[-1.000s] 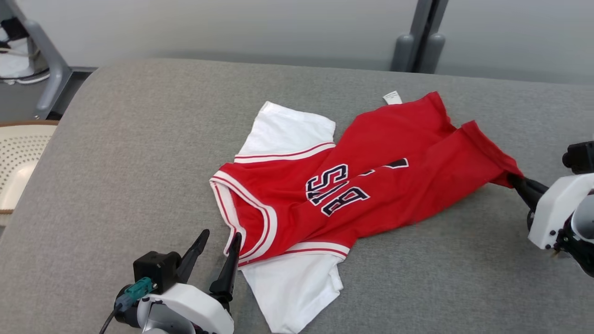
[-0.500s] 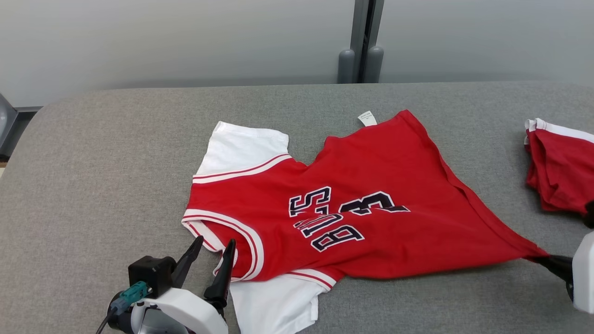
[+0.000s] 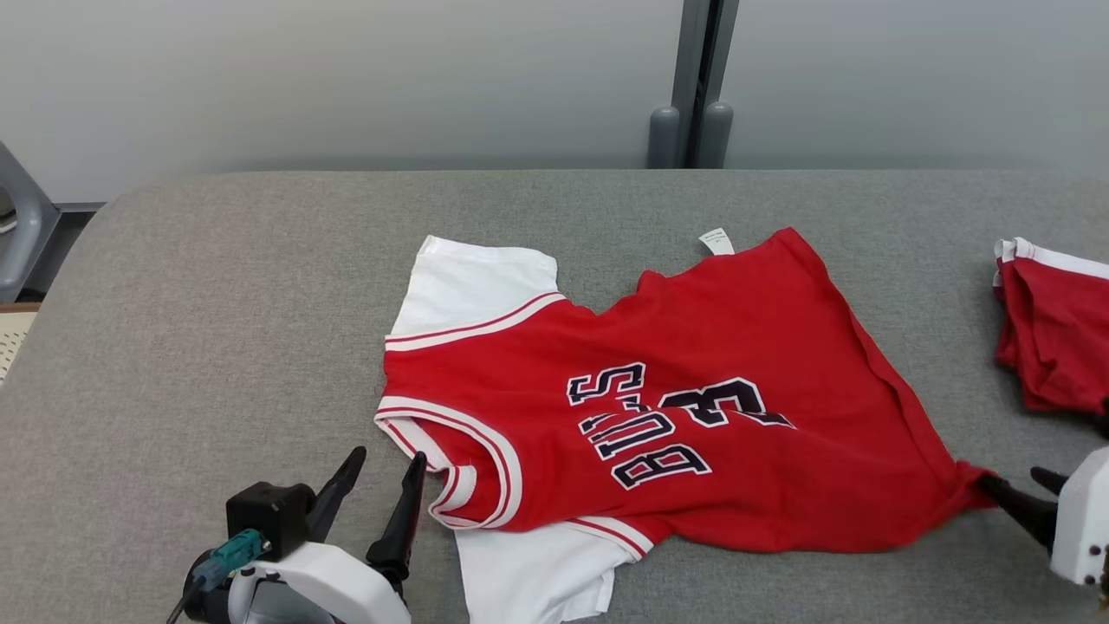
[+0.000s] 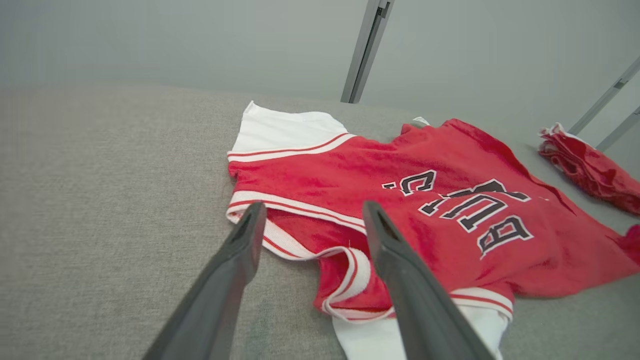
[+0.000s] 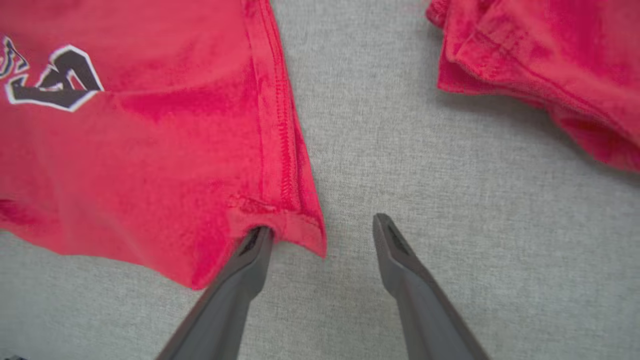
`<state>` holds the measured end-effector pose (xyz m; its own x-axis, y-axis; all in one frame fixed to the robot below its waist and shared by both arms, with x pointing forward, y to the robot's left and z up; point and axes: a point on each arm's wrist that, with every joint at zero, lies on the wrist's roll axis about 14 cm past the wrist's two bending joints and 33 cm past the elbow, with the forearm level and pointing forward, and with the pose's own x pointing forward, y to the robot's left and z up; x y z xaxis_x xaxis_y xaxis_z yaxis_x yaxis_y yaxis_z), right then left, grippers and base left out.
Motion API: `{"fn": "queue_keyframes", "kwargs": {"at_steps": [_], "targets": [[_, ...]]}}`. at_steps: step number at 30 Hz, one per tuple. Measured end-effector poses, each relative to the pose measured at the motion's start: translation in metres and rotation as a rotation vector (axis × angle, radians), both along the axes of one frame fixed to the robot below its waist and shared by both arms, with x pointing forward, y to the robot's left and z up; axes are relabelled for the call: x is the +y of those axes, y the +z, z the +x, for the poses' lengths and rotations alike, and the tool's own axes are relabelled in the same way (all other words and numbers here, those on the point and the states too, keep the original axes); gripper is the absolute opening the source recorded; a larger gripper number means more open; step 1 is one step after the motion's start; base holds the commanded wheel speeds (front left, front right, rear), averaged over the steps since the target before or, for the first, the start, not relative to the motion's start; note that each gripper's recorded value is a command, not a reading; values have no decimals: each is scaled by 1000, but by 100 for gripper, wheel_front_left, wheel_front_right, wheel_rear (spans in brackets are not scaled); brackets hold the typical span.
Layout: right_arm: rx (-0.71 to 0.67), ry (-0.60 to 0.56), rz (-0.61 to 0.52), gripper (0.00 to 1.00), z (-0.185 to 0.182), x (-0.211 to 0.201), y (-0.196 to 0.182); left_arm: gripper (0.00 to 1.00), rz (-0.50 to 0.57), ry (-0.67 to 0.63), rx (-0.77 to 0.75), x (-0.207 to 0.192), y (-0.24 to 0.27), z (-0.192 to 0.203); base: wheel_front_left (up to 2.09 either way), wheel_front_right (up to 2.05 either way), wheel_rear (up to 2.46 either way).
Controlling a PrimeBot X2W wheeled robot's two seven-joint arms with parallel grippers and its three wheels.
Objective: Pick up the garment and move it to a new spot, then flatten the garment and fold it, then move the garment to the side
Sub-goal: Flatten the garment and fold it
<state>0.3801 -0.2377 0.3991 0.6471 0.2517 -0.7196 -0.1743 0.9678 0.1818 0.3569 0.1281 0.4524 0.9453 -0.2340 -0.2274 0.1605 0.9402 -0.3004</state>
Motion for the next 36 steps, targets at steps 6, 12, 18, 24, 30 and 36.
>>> {"fn": "queue_keyframes", "kwargs": {"at_steps": [6, 12, 18, 24, 30, 36], "targets": [[-256, -43, 19, 100, 30, -7, 55, 100, 17, 16, 4, 10, 3, -3, 0, 0, 0], [-446, -52, 42, 100, 42, 7, 90, 100, 23, 50, 83, 22, -9, -3, 0, 0, 0], [-562, -61, 73, 100, 43, 29, 106, 100, 61, 62, 200, 37, -25, 9, 0, 0, 0], [-574, -67, 98, 100, 44, 44, 97, 100, 74, 26, 266, 37, -26, 49, 0, 0, 0], [-536, -76, 122, 100, 45, 52, 80, 100, 74, -40, 421, 25, -59, 73, 0, 0, 0], [-502, -99, 108, 100, 44, 43, 66, 100, 99, -144, 568, 8, -92, 75, 0, 0, 0]]}}
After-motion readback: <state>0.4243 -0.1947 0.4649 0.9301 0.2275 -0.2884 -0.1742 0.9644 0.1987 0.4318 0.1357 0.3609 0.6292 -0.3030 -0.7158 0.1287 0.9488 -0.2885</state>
